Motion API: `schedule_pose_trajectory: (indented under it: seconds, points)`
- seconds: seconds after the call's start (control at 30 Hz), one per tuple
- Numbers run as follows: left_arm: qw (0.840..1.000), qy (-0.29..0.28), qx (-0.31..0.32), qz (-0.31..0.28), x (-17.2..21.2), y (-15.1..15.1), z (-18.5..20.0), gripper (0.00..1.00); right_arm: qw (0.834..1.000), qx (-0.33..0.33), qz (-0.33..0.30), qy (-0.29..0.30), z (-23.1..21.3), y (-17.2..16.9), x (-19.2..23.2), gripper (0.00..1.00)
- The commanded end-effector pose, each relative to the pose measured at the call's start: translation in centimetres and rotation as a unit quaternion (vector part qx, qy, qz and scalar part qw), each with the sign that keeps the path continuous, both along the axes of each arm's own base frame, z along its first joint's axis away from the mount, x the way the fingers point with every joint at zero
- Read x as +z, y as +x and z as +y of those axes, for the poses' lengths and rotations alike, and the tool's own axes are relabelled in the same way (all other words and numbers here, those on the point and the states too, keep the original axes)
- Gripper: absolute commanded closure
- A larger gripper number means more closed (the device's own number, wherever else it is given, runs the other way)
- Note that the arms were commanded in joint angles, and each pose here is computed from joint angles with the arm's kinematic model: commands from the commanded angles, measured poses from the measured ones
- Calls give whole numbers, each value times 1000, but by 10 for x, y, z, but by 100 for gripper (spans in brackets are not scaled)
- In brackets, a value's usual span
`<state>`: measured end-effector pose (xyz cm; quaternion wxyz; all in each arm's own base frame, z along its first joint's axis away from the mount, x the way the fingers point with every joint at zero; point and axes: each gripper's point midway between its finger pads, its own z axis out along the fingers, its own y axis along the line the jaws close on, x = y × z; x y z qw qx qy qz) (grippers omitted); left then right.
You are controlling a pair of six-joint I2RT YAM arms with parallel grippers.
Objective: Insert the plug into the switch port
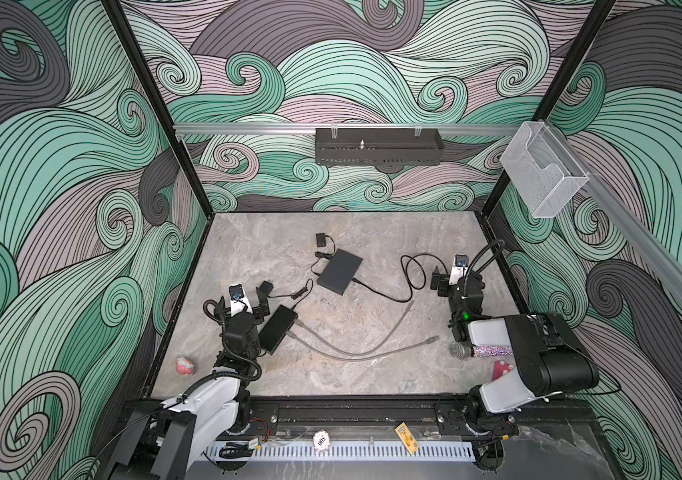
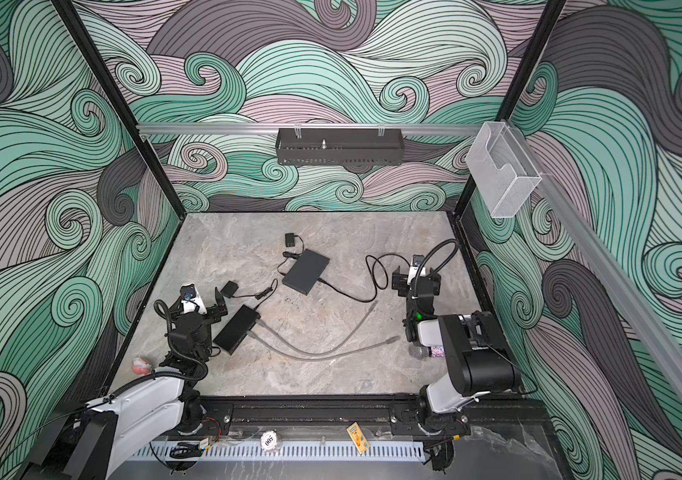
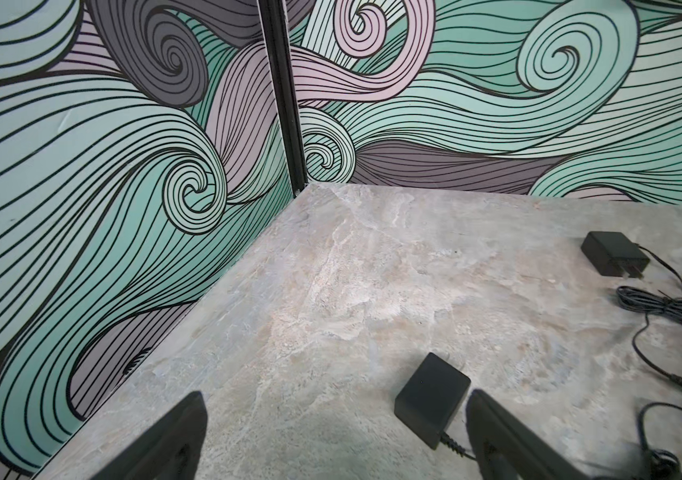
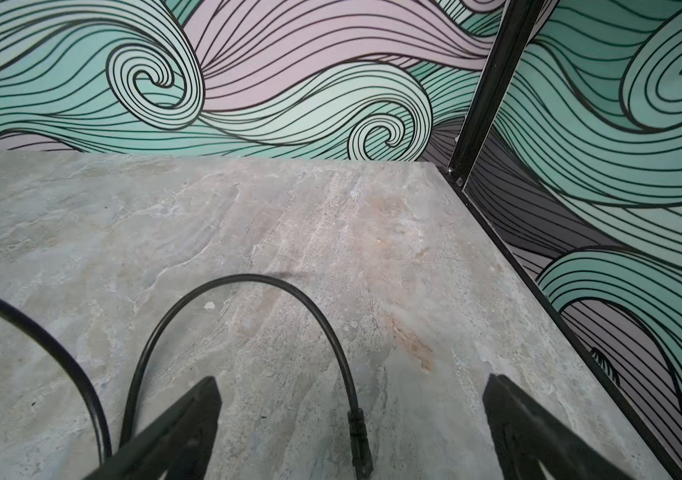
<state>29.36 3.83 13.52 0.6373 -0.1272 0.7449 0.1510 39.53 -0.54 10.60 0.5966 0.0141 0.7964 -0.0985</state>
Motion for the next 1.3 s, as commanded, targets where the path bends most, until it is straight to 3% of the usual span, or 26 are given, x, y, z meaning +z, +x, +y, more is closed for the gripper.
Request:
schedule_pose_trajectory:
  seconds: [0.0, 0.43, 0.7, 0.83, 0.9, 1.13, 1.17, 1.23, 1.27]
  points:
    - [999, -15, 14, -26, 6, 4, 7, 1, 1000, 7, 24, 13, 3, -3, -10, 1]
    - [999, 7, 29, -29, -12, 37, 14, 3, 1000, 7, 26, 13, 2, -3, -11, 1]
    - [999, 18, -30, 37, -24, 64, -5, 6, 1000, 7, 25, 13, 3, -2, -10, 1]
    - [995, 1, 1, 103, -41, 88, 11, 5, 1000, 7, 25, 13, 2, -3, -10, 1]
    - [989, -58, -4, 133, -49, 94, 22, 1, 1000, 7, 25, 13, 3, -3, -10, 1]
    - [990, -65, -9, 128, -48, 94, 25, 1, 999, -19, 33, 34, -11, -1, -13, 1]
    - [989, -62, -29, 130, -47, 97, 19, 1, 999, -14, 28, 33, -9, -1, -11, 1]
    - [977, -50, -142, 148, -51, 104, -16, 1, 992, 127, 22, 15, 37, -9, -10, 1]
    - [976, -46, -163, 140, -49, 101, -23, 1, 991, 133, -9, 6, 40, -23, -5, 1]
